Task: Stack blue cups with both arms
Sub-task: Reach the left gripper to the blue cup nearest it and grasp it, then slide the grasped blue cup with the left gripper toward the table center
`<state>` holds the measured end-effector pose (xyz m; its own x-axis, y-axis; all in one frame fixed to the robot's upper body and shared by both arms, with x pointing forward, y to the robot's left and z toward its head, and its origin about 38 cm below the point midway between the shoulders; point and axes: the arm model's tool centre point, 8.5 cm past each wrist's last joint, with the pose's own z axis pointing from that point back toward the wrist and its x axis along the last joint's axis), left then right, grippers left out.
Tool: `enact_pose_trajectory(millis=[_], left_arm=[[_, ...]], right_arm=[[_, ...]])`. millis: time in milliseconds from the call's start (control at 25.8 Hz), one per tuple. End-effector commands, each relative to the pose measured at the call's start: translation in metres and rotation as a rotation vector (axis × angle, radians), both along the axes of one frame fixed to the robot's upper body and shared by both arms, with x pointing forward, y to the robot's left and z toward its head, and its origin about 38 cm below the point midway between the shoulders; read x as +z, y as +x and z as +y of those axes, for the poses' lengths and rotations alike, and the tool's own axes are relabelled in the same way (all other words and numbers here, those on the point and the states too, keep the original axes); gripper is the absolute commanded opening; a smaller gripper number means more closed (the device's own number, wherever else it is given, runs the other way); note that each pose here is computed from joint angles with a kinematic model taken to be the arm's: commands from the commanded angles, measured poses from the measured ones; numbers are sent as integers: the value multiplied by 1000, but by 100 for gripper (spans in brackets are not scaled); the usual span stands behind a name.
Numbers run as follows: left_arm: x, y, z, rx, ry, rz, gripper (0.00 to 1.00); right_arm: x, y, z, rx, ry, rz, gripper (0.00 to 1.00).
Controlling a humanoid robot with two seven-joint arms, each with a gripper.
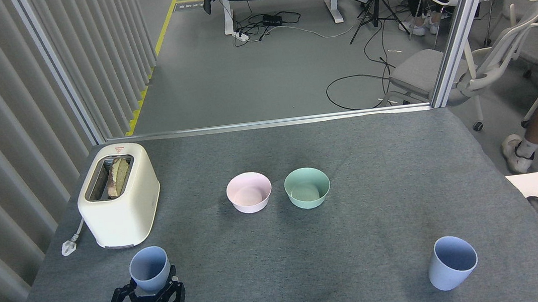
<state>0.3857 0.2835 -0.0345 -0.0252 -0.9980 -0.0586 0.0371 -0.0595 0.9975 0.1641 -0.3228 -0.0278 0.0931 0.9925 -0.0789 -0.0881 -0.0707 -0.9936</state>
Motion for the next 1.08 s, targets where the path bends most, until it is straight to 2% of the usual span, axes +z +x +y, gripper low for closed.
enact_pose_trajectory(millis=[0,77,155,271,465,658,891,1007,1046], left_arm=[[1,0,-1,-7,-2,-4,50],[6,0,-1,-11,0,-21,49],[20,0,-5,-38,-5,-66,50],[37,-9,-29,-147,-27,-127,52],[23,-40,-131,-419,-43,-91,52],[8,-50,-206,-521,-36,-46,52],[-1,-51,-212,-525,14,-30,52],[-3,-52,-211,-520,14,-23,55],[-3,-51,-211,-517,13,-25,59]], right_arm=[[0,0,1,3,2,-3,100],[0,0,2,4,3,-3,100],[-1,0,3,8,5,-1,100],[-1,1,5,12,7,-2,100],[-3,2,13,13,7,0,100],[-3,3,15,10,5,0,100],[-4,3,16,12,7,2,100],[-6,3,20,22,14,7,100],[-6,3,20,22,14,6,100]])
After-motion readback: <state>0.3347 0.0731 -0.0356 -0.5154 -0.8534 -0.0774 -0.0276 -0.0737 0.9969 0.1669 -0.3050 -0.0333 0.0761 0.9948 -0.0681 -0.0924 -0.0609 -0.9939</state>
